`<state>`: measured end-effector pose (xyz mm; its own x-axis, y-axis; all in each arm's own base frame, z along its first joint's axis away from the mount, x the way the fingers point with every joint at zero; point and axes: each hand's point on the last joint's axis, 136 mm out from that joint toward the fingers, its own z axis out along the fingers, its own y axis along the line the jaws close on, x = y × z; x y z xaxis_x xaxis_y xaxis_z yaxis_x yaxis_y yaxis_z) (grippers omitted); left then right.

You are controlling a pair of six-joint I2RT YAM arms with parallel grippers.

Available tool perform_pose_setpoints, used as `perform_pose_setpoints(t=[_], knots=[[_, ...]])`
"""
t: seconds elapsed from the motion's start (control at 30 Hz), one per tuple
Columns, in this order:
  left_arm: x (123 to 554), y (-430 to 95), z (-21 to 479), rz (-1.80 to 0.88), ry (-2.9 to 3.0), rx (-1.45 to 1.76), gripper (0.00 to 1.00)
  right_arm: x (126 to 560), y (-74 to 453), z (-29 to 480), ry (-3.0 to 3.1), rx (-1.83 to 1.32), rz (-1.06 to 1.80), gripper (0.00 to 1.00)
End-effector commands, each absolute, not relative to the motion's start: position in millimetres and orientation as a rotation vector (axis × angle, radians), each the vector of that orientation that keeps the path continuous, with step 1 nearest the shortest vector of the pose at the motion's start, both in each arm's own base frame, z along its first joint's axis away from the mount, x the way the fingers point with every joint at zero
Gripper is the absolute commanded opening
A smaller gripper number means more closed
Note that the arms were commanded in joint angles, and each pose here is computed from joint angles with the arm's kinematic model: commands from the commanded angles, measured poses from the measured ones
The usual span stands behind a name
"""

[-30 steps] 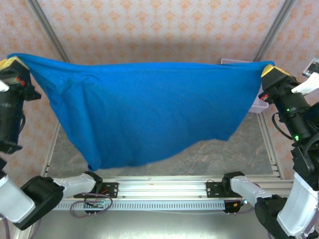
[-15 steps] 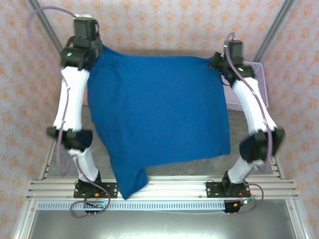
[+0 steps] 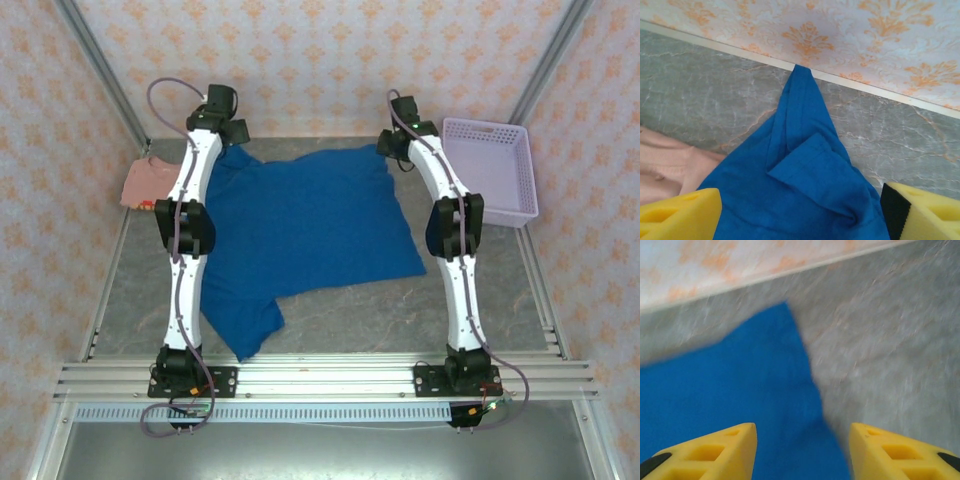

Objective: Fold the inside-out t-shirt

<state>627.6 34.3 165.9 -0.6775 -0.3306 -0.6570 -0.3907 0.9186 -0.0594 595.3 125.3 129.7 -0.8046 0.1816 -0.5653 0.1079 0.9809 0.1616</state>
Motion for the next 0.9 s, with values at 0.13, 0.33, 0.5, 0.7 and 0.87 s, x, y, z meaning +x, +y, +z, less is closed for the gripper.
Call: perform_pose_setpoints(t=[0.13,0.33,0.5,0.7,0.87], knots=[[500,-28,248,-0.292,2.257,-0.575,0.85,446,149,138,2.618,0.149,0.303,0.53],[389,-61,159,-0.413,2.45,-0.562,0.84,379,145,74,2.794,0.172,0.336,0.5],[347,-62,101,-0.404,2.574,-0.57,0.84,374,116,31,2.904,0.286,0.286,0.44],[352,-77,54,-0.376,2.696,-0.525,0.84,343,66,8,2.969,0.505,0.154,0.4],[361,-95,34,-0.37,2.757,-0.47,0.84,328,35,7,2.923,0.678,0.138,0.38]])
